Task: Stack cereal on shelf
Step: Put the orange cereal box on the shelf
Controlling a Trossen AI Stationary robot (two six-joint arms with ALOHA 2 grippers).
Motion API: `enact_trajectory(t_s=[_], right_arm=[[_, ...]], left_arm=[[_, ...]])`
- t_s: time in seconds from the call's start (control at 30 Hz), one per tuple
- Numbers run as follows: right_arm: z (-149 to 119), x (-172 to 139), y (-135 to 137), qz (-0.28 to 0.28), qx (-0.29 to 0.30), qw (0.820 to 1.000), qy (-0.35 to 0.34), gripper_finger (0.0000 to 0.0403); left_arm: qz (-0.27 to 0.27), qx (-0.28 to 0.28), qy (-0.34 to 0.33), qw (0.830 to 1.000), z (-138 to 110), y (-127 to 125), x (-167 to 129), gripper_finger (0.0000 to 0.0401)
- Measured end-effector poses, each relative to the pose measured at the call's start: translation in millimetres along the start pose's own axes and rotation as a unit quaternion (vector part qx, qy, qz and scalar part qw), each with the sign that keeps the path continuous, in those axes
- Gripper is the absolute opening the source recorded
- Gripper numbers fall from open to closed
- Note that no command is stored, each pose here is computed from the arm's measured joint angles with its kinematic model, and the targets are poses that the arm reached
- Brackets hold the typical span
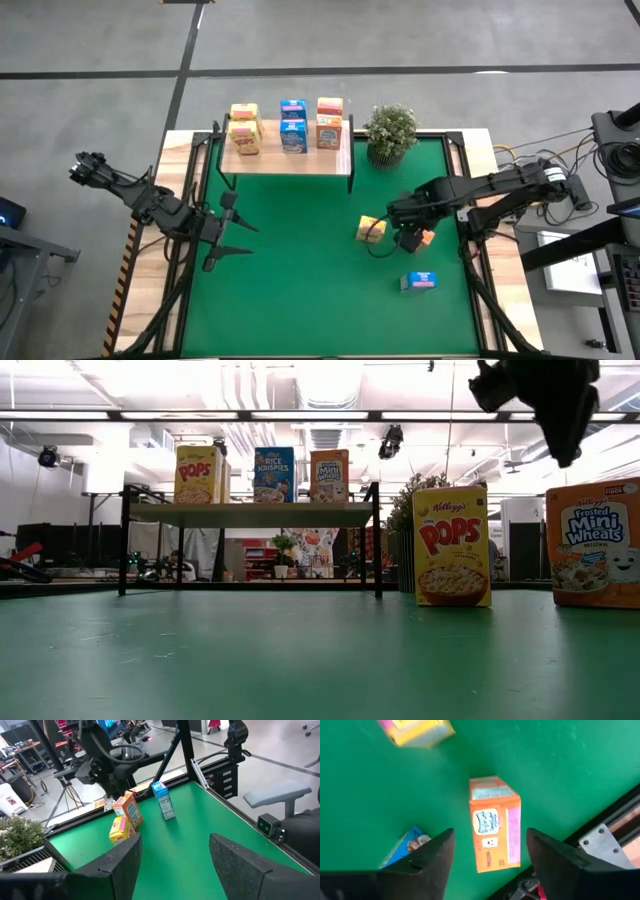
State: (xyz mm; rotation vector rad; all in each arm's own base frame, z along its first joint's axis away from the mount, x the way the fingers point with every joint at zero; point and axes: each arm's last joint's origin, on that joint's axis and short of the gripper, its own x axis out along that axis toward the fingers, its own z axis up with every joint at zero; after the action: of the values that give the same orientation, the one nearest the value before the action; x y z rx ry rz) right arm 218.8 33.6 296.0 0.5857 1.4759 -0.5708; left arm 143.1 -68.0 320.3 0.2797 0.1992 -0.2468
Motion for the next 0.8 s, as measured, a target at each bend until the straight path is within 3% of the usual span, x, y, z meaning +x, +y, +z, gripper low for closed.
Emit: enact_trajectory(t_s=[0.2, 0.4, 0.8], right_arm=[[-8, 21, 0, -0.027, -0.024, 0.999, 0.021, 0.0277], [-12, 41, -4, -0.047, -0.045, 0.997, 0.039, 0.0285], [-16, 57, -10, -0.074, -0.064, 0.994, 0.046, 0.0193]], left_arm=[[0.001, -0.008, -0.008, 1.0, 2, 0, 0, 0.0216], [0.002, -0.036, -0.018, 0.999, 4, 1, 0, 0.0216], [0.005, -0.093, -0.047, 0.995, 9, 2, 0, 0.0216]])
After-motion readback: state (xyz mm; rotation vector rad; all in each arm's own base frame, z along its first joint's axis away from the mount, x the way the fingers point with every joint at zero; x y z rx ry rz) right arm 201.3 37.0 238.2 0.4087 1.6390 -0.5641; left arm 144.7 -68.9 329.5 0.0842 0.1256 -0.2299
